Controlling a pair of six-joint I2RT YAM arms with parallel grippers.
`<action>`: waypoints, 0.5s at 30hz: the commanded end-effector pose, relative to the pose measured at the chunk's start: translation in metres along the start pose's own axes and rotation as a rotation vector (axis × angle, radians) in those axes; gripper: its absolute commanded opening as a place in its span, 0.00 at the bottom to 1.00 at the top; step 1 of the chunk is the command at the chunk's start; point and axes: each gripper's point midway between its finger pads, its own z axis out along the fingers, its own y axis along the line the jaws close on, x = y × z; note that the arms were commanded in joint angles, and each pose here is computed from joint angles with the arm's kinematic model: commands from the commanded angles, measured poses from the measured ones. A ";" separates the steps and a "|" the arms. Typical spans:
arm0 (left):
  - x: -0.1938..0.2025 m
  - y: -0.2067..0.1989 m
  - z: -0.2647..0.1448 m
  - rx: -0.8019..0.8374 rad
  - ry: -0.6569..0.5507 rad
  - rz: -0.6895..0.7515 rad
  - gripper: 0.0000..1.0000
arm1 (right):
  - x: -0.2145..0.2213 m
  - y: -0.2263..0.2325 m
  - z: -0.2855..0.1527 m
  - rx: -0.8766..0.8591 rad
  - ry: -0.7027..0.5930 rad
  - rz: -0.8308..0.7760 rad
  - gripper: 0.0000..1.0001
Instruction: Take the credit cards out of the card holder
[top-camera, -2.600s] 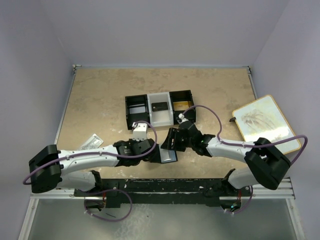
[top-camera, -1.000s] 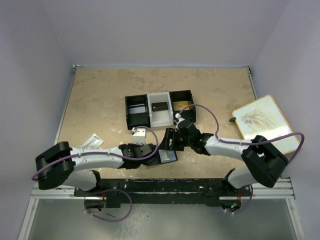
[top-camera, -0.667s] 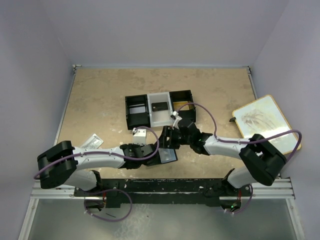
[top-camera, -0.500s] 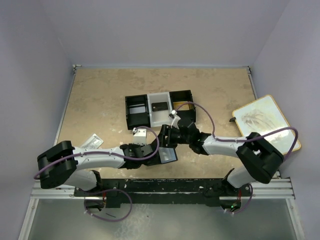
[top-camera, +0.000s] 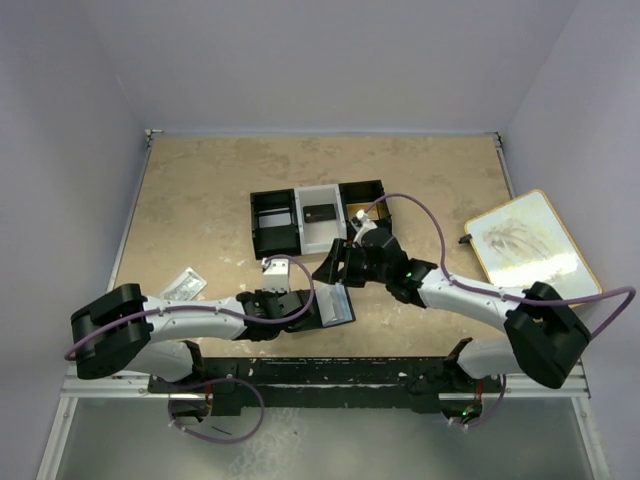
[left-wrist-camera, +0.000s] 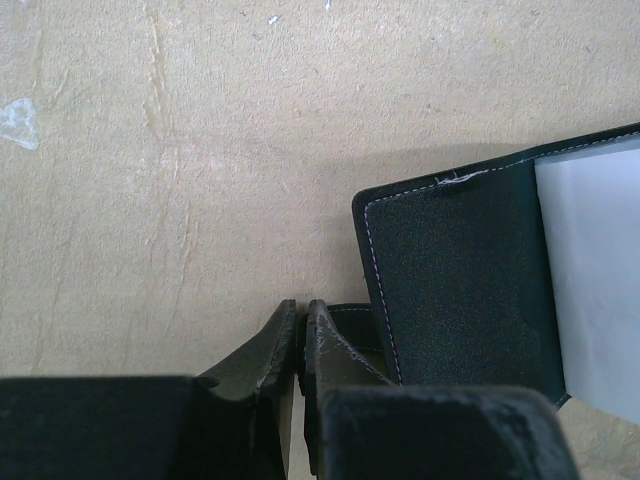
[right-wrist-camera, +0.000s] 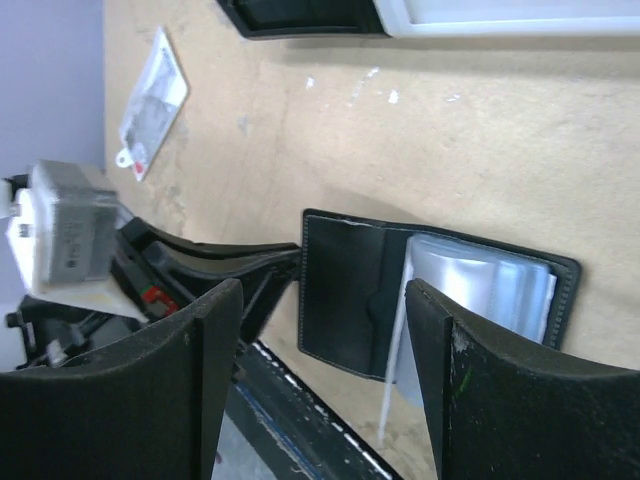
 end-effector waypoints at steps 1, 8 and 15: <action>0.010 0.009 0.004 -0.025 0.013 0.000 0.00 | 0.016 -0.029 -0.001 0.110 0.065 -0.035 0.69; 0.008 0.005 0.004 -0.013 0.012 -0.012 0.00 | 0.034 -0.037 0.011 0.065 0.094 0.012 0.67; 0.005 0.002 0.002 -0.005 0.011 -0.020 0.00 | 0.044 -0.050 0.014 0.096 0.111 0.032 0.66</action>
